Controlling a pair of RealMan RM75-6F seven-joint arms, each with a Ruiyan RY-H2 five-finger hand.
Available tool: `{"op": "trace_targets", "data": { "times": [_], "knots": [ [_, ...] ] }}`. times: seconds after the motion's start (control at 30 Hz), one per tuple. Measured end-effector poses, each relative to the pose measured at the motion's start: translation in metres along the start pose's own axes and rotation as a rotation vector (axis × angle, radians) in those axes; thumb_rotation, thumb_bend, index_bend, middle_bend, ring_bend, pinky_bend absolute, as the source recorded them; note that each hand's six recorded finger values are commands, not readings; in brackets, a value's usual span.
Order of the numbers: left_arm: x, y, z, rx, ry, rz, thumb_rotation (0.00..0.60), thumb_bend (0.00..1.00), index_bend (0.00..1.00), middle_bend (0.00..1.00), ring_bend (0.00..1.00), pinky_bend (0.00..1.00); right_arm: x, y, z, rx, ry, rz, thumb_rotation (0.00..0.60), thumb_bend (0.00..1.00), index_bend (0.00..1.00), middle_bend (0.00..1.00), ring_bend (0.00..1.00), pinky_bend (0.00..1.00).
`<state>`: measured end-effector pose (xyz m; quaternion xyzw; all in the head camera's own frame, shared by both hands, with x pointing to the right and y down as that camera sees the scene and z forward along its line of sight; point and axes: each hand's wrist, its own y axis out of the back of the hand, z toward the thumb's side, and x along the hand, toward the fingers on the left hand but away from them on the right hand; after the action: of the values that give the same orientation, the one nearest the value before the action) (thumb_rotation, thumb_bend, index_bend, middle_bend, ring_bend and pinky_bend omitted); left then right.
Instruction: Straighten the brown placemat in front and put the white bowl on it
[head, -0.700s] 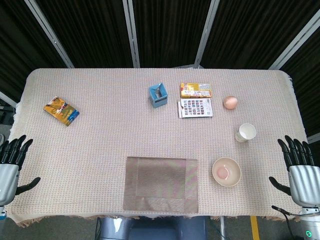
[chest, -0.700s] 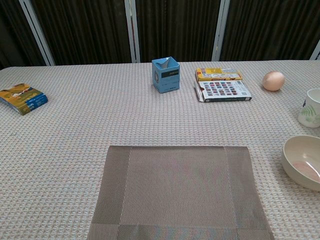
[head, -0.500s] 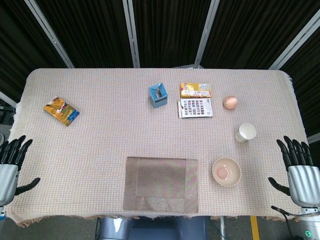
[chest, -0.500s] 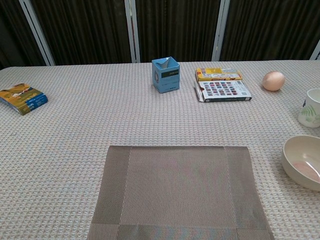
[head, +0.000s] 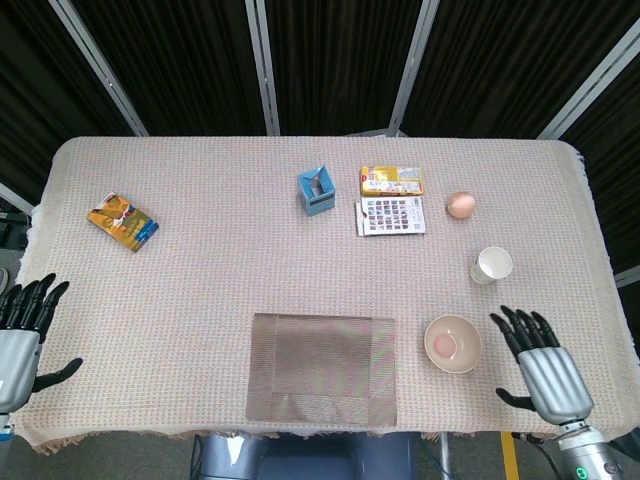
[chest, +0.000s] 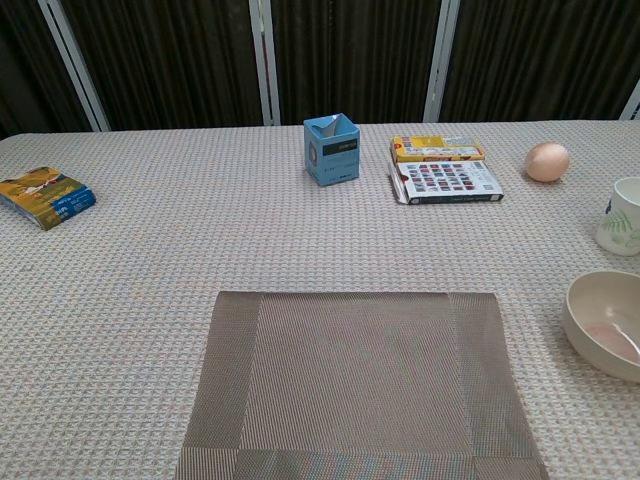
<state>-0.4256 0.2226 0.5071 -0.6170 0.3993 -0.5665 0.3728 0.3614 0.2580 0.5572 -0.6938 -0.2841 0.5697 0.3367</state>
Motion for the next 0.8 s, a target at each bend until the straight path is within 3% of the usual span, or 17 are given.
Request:
{"op": "trace_targets", "data": {
  "times": [0.1, 0.23, 0.47, 0.57, 0.7, 0.8],
  "knots": [
    [0.001, 0.001, -0.003, -0.002, 0.015, 0.002, 0.6, 0.0, 0.0, 0.0, 0.0, 0.0, -0.003, -0.026, 0.011, 0.035, 0.055, 0.081, 0.6, 0.0, 0.06, 0.0, 0.0, 0.0],
    [0.001, 0.002, -0.002, -0.004, 0.012, 0.005, 0.6, 0.0, 0.0, 0.0, 0.0, 0.0, -0.011, -0.054, 0.019, 0.116, 0.1, 0.127, 0.6, 0.0, 0.11, 0.0, 0.0, 0.0],
    [0.004, -0.004, -0.005, -0.002, 0.021, -0.019, 0.6, 0.0, 0.0, 0.0, 0.0, 0.0, -0.03, -0.089, 0.017, 0.164, 0.067, 0.17, 0.6, 0.0, 0.22, 0.0, 0.0, 0.0],
    [0.006, -0.005, -0.006, -0.006, 0.026, -0.024, 0.6, 0.0, 0.0, 0.0, 0.0, 0.0, -0.037, -0.096, 0.015, 0.176, 0.051, 0.169, 0.6, 0.05, 0.33, 0.0, 0.0, 0.0],
    [0.006, -0.005, -0.006, -0.007, 0.026, -0.023, 0.6, 0.0, 0.0, 0.0, 0.0, 0.0, -0.046, -0.102, 0.015, 0.193, 0.04, 0.155, 0.6, 0.18, 0.56, 0.0, 0.0, 0.0],
    [0.006, -0.005, -0.006, -0.006, 0.027, -0.024, 0.6, 0.0, 0.0, 0.0, 0.0, 0.0, -0.053, -0.101, 0.014, 0.215, 0.033, 0.124, 0.6, 0.22, 0.68, 0.0, 0.0, 0.0]
  ]
}}
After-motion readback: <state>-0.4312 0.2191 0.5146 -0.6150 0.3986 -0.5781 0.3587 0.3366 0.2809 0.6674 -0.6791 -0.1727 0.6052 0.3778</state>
